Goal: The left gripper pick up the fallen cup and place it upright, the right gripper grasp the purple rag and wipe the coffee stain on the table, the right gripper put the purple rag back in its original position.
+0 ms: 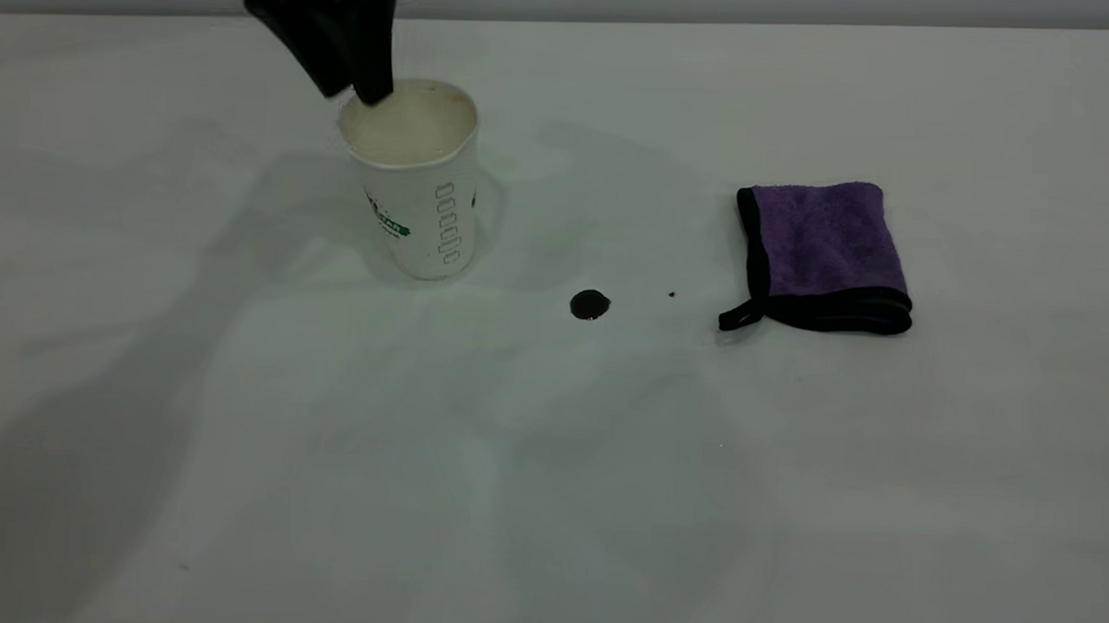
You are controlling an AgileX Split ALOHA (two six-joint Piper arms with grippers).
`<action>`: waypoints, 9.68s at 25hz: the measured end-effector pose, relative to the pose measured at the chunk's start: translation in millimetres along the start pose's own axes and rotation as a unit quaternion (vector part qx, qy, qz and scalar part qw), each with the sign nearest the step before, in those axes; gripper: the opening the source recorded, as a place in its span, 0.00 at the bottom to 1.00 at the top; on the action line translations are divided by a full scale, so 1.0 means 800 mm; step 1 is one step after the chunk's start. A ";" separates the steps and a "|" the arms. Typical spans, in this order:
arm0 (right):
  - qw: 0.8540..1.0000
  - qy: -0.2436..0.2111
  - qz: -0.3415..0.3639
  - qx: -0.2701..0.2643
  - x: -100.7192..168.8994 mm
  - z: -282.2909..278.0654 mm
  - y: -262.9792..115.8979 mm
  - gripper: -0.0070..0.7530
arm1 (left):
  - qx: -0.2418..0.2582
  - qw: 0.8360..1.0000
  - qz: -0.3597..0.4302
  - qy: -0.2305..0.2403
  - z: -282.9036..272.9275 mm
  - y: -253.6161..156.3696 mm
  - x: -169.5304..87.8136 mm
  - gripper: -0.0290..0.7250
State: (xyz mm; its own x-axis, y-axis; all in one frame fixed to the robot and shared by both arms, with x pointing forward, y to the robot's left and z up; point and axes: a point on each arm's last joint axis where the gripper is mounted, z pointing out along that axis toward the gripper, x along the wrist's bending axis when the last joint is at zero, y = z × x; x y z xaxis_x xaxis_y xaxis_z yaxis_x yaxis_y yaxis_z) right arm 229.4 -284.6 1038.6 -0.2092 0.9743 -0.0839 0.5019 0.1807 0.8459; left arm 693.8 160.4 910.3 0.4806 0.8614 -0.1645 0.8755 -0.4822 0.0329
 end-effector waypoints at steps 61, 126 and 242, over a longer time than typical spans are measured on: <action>1.000 0.000 0.000 0.000 0.000 0.000 0.000 0.32 | -0.273 0.950 -0.083 0.129 -0.151 -0.538 -0.134 0.72; 0.928 0.167 0.010 0.333 0.009 0.418 0.082 0.70 | -0.420 0.859 -0.202 0.210 -0.151 -0.597 -0.155 0.72; 0.916 0.136 0.020 0.378 -0.018 0.368 0.266 0.58 | -0.420 0.859 -0.202 0.210 -0.151 -0.597 -0.155 0.72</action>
State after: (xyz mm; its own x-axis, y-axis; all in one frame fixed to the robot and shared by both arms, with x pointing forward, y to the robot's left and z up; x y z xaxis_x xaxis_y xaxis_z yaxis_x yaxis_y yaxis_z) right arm 586.7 -220.8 1064.7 -0.3279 0.9309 0.1609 0.9295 0.2875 0.2308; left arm 222.1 303.7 1034.0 -0.0505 0.9981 0.0349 0.6186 0.0039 0.7857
